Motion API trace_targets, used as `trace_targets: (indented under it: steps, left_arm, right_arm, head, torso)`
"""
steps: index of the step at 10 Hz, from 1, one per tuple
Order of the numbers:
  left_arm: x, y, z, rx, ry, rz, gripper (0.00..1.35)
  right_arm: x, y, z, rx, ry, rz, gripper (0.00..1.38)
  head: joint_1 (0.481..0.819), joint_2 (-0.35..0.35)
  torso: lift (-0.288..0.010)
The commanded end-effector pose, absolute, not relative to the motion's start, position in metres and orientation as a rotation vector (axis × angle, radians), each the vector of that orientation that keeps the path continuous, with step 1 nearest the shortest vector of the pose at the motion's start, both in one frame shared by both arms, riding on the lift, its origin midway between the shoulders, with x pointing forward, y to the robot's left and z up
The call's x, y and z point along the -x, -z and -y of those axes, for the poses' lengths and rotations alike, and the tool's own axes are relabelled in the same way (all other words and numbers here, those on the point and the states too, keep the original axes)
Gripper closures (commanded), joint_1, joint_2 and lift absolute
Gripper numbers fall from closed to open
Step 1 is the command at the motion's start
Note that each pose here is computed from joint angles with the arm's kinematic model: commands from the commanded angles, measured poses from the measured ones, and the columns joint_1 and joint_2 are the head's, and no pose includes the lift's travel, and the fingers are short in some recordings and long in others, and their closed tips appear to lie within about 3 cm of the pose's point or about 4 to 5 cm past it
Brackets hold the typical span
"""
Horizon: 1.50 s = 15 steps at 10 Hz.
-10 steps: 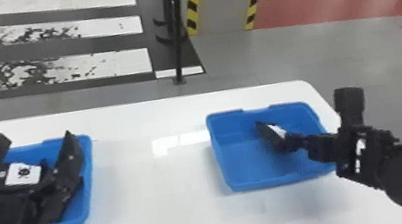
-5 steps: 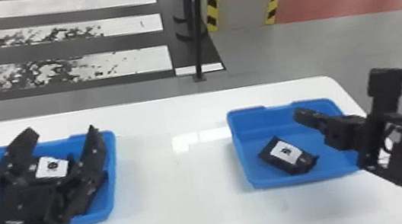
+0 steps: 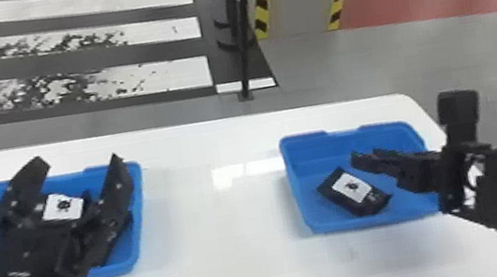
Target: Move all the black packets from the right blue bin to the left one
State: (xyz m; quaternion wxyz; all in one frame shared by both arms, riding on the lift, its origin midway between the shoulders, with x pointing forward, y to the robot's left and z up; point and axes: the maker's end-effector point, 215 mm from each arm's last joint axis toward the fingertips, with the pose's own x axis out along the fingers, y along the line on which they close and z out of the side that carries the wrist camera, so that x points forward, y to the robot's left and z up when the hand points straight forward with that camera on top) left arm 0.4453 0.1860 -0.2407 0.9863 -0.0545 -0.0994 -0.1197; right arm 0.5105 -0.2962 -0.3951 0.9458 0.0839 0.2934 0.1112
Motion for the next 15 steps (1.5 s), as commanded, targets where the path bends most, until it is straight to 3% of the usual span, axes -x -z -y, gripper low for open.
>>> trace_targets:
  steps: [1, 4, 15]
  left_arm:
    - [-0.446, 0.243, -0.185, 0.111, 0.243, 0.197, 0.12]
    - [-0.447, 0.244, -0.186, 0.118, 0.24, 0.198, 0.12]
    - [-0.447, 0.246, -0.186, 0.127, 0.238, 0.206, 0.12]
  right_arm:
    - [-0.514, 0.402, 0.289, -0.14, -0.272, -0.67, 0.11]
    - [-0.503, 0.404, 0.31, -0.057, -0.211, -0.778, 0.09]
    - [-0.498, 0.455, 0.297, -0.058, -0.248, -0.949, 0.09]
  head:
    - [0.695, -0.129]
    - [0.695, -0.129]
    - [0.695, -0.138]
  torso:
    - [-0.14]
    - [-0.14]
    - [-0.14]
